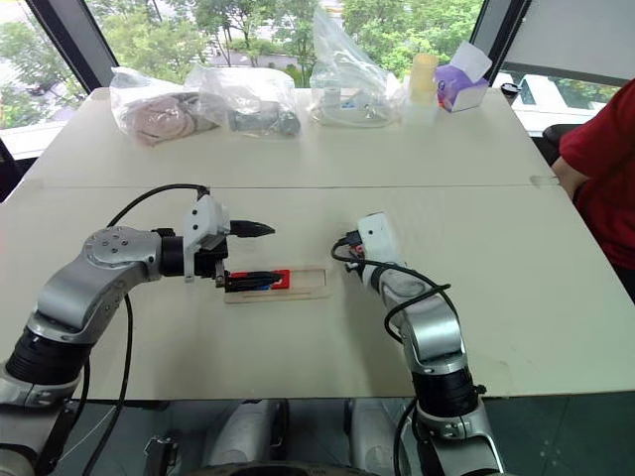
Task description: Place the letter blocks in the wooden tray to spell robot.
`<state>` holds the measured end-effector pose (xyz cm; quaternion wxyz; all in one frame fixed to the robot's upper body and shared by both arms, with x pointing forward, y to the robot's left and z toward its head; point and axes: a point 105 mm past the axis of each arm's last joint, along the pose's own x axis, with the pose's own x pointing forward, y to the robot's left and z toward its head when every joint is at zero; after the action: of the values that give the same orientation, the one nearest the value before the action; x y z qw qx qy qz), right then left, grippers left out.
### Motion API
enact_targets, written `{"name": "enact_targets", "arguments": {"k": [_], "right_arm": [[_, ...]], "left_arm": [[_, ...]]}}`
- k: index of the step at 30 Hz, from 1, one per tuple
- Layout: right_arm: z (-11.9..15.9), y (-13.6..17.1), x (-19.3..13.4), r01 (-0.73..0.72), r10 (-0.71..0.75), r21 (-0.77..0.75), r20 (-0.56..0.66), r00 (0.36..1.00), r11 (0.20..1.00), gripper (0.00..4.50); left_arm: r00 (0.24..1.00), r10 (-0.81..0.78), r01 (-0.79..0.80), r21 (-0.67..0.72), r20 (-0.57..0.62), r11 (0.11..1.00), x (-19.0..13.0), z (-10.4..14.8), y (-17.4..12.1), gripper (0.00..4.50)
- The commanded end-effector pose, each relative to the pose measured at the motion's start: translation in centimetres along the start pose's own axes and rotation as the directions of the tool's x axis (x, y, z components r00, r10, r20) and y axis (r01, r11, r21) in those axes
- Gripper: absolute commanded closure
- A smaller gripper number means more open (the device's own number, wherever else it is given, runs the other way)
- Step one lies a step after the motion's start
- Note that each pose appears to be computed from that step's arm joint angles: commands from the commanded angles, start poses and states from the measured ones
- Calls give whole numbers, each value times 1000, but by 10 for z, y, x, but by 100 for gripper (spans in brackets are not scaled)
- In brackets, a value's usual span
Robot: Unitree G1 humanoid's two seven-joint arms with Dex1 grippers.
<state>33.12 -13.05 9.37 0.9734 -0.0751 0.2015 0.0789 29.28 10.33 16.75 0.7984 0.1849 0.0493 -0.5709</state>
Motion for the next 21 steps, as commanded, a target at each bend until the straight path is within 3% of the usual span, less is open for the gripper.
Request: {"name": "enact_targets", "arguments": {"k": [1, 8, 13, 14, 15, 18, 21], "right_arm": [[-3, -37, -21, 198, -199, 74, 6, 980, 977, 333], [-22, -31, -20, 227, -217, 179, -75, 973, 957, 333], [-20, -33, -17, 233, -223, 179, -72, 972, 956, 95], [-17, -34, -19, 230, -223, 178, -61, 973, 957, 30], [-12, -36, -21, 222, -220, 183, -32, 975, 958, 4], [30, -42, -32, 94, -120, 134, 197, 973, 986, 4], [43, -50, -38, -48, 64, -61, 286, 956, 997, 4]], "left_arm": [[998, -57, 54, 65, 39, 996, 8, 16, -12, 0], [993, -105, 101, 80, 46, 992, 22, 16, -20, 0], [994, -101, 98, 78, 39, 992, 21, 15, -17, 0], [995, -96, 93, 76, 37, 993, 19, 14, -16, 0], [995, -89, 87, 74, 34, 993, 17, 14, -14, 0], [997, -72, 70, 54, 28, 996, 5, 14, -7, 0], [993, -111, 111, 19, 29, 994, -4, 15, -9, 0]]}}
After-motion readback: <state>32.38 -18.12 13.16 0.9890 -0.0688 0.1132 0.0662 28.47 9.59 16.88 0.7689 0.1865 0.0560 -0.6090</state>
